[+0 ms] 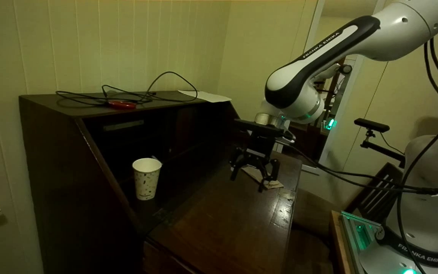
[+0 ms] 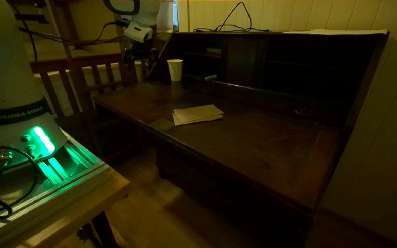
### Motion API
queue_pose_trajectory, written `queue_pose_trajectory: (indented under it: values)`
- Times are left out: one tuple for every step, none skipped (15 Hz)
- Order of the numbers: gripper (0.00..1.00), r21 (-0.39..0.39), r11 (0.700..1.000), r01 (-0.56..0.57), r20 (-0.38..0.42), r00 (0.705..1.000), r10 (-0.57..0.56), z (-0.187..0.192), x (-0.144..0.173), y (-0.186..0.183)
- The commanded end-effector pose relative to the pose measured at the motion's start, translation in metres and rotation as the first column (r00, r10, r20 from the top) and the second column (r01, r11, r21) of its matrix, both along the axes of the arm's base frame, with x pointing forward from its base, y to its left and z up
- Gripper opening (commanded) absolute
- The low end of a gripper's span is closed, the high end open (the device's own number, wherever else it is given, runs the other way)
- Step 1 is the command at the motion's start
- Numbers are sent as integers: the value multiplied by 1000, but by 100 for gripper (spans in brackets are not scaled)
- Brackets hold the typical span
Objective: Place the coffee cup upright.
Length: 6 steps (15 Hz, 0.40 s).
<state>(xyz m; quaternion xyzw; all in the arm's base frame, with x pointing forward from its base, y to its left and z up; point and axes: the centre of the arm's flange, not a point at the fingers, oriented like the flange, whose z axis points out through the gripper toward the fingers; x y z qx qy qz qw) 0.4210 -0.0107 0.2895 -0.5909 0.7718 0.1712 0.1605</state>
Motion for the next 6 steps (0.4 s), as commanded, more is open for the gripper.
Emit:
queue_pose_trajectory:
  values:
    - [100, -53, 994, -100, -185, 979, 89, 40, -23, -27]
    - [100, -53, 993, -108, -219, 971, 94, 43, -23, -35]
    - [100, -41, 995, -86, -166, 983, 78, 10, -18, -20]
    - [100, -47, 995, -92, -194, 978, 82, 17, -21, -28]
    - [100, -50, 995, -92, -202, 976, 80, 23, -22, -34]
    - [100, -51, 995, -90, -203, 976, 78, 26, -23, -36]
